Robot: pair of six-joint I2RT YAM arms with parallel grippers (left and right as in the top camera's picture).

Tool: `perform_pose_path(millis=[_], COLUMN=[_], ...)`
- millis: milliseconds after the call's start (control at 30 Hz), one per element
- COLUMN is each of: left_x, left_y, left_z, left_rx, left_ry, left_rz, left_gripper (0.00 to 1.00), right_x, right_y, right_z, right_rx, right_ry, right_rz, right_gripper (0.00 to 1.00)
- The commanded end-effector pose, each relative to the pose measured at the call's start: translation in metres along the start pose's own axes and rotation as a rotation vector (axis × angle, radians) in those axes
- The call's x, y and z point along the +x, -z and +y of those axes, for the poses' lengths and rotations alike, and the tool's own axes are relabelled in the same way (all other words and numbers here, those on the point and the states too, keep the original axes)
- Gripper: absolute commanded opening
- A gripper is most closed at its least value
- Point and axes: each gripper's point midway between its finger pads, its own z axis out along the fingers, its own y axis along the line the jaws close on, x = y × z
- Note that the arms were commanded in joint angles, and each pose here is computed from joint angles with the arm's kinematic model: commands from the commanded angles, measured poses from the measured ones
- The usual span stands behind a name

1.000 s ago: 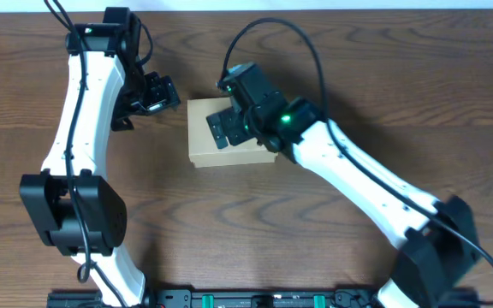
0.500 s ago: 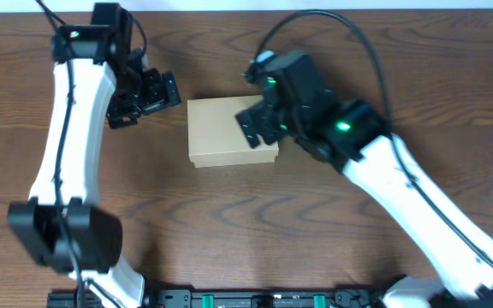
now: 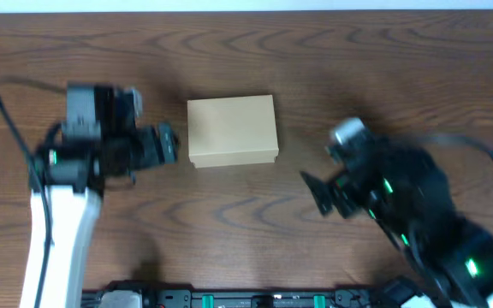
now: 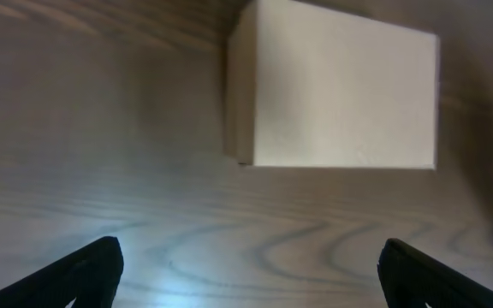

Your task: Pack container

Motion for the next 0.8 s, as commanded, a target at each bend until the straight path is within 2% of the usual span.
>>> perform_pose_path(millis=[0,300,567,767], left_x=[0.026,0.086,0.1,0.105], left_y=[0.006,0.017,0.044,0.064], left_z=[-0.014,-0.033,-0.056,-0.056], left_rx=[0.13,0.328,0.465,0.446], left_ry=[-0.085,-0.207,-0.32,-0.363], left_rz=[-0.045,-0.103,-0.188,-0.301], left_gripper=[0.95,0.95,0.95,0.96], right_x=[0.026,0.081,0.119,0.14], right_y=[0.016,0.03,0.025,0.027], right_z=[0.005,0.012,0.013,0.014], right_rx=[-0.025,-0.052,-0.05,-0.05], right_ry=[-0.011,-0.096,-0.102,-0.106], right_rz=[-0.046,-0.12,0.027,0.116], right_gripper=[0.99,0.99,0.99,0.99])
